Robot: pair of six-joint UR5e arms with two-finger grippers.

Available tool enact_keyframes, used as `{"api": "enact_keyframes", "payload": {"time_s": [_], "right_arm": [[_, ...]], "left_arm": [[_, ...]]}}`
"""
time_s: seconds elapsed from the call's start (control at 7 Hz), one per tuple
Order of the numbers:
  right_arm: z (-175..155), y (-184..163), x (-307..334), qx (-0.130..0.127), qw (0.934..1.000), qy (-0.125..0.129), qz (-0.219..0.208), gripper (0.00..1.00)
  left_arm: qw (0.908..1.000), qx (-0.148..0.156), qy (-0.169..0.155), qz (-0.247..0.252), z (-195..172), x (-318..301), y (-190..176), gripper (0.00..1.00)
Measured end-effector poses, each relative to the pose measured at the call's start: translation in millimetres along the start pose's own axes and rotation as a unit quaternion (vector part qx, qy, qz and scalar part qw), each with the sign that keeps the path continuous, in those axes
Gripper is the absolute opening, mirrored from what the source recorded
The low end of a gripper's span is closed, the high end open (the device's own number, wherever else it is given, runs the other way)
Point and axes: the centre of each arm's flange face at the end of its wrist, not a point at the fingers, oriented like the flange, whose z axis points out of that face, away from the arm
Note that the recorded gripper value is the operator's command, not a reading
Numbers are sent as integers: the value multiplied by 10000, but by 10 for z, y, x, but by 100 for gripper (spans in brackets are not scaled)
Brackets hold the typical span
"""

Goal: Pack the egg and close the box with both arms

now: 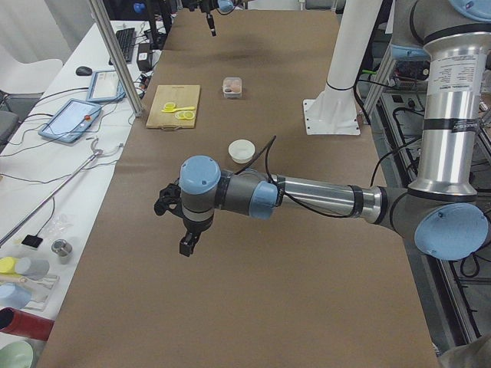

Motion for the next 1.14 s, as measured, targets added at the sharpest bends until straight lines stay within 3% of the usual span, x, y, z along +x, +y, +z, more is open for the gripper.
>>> {"api": "enact_keyframes", "payload": {"time_s": [0.57,1.14], "right_arm": [[-598,261,728,456,9944,889,354,100],[-1100,849,1697,623,9846,1613,271,100]], "left_arm": [[10000,-35,9,-24,40,-40,6,97],[9998,-124,32,-130,125,-120,43,97]]}}
